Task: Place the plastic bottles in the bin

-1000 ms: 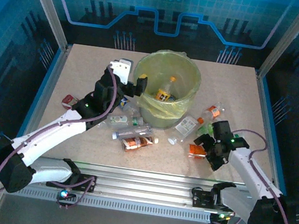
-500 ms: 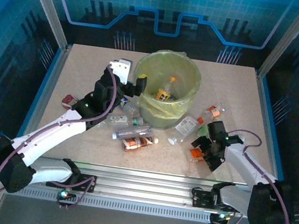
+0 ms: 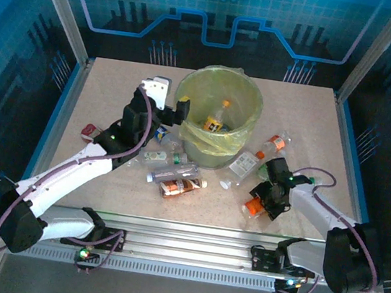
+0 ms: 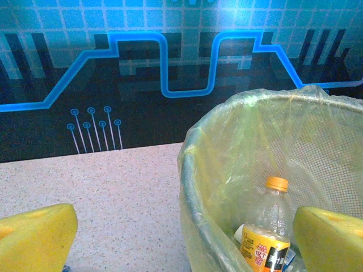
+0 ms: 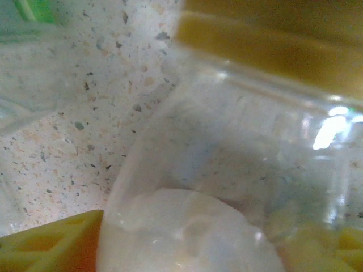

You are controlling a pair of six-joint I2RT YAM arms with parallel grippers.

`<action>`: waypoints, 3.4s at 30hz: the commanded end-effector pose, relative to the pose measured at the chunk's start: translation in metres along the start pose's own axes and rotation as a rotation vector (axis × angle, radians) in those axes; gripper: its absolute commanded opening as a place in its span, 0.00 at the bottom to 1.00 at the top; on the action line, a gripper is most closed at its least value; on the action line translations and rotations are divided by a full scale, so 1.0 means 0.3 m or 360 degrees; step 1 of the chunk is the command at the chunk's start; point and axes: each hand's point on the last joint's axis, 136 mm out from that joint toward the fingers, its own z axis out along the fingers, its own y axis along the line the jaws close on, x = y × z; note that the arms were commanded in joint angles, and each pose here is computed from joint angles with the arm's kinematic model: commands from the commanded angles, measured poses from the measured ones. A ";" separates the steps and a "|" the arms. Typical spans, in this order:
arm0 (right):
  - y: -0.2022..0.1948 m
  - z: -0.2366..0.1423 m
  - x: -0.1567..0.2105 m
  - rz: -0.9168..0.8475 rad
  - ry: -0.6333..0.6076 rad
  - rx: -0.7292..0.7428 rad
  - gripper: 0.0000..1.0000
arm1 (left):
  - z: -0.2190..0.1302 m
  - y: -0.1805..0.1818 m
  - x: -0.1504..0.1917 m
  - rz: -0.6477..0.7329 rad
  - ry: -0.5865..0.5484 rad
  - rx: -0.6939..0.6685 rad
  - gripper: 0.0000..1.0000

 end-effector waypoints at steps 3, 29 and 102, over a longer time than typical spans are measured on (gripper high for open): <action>-0.031 -0.042 0.005 -0.0047 -0.0038 0.0054 0.59 | -0.021 0.031 -0.019 -0.0037 -0.0041 -0.0035 0.99; 0.317 -0.789 -0.211 -0.0820 -0.0785 -0.0395 0.40 | -0.056 0.114 -0.018 -0.0241 -0.0050 -0.0121 0.99; 1.136 -0.490 0.080 -0.2298 -0.0296 -0.0415 0.88 | -0.014 0.198 0.179 -0.0460 0.0207 -0.0271 0.99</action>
